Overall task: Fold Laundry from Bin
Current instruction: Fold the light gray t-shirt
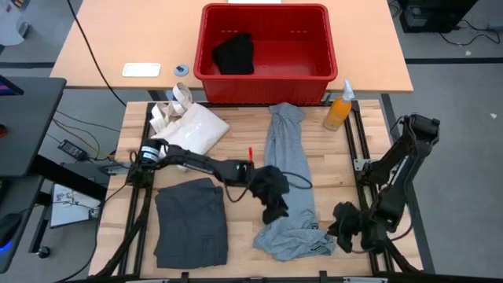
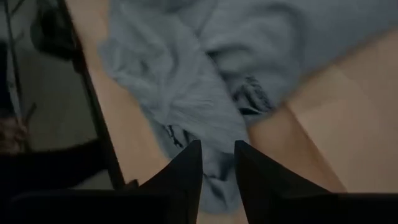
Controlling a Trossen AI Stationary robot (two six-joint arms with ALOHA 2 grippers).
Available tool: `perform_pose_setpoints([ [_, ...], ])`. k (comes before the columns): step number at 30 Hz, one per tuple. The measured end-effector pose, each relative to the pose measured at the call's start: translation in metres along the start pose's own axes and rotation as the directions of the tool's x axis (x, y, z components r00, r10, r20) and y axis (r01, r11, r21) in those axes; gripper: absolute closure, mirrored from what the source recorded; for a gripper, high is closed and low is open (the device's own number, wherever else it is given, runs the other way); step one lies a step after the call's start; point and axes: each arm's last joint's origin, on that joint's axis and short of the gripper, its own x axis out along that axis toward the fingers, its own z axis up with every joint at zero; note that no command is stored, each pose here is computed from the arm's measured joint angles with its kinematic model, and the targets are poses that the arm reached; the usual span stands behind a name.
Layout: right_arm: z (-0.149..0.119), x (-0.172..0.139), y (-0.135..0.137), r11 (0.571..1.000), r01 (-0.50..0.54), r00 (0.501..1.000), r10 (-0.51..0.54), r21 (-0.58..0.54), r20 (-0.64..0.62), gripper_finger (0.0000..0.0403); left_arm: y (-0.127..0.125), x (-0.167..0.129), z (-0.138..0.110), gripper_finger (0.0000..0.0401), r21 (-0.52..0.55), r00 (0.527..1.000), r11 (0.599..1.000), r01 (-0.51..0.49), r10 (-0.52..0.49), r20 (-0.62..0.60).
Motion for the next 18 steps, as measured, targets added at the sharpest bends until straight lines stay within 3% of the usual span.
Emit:
perform_pose_setpoints([
  [3, -0.006, 0.023, 0.008, 0.990, -0.003, 1.000, 0.004, -0.139, 0.008, 0.0296, 0.010, 0.003, 0.001, 0.0246, 0.026, 0.979, 0.982, -0.189, 0.186, 0.088],
  [5, -0.010, 0.039, 0.010, 0.980, 0.009, 1.000, -0.010, -0.198, -0.006, 0.0297, 0.021, 0.000, 0.004, 0.0246, -0.001, 0.961, 0.967, -0.255, 0.254, 0.108],
  [10, -0.024, 0.069, 0.011, 0.980, 0.004, 0.994, -0.026, -0.199, -0.106, 0.0298, 0.048, -0.012, 0.019, 0.0246, -0.054, 0.940, 0.952, -0.300, 0.305, 0.154],
  [15, -0.038, 0.079, 0.026, 0.976, -0.166, 0.970, 0.136, -0.142, -0.200, 0.0298, 0.071, -0.026, 0.040, 0.0246, -0.078, 0.942, 0.974, -0.215, 0.228, 0.247],
  [18, -0.044, 0.075, 0.033, 0.964, -0.238, 0.953, 0.209, -0.115, -0.220, 0.0299, 0.083, -0.034, 0.048, 0.0246, -0.069, 0.929, 0.972, -0.224, 0.234, 0.285],
])
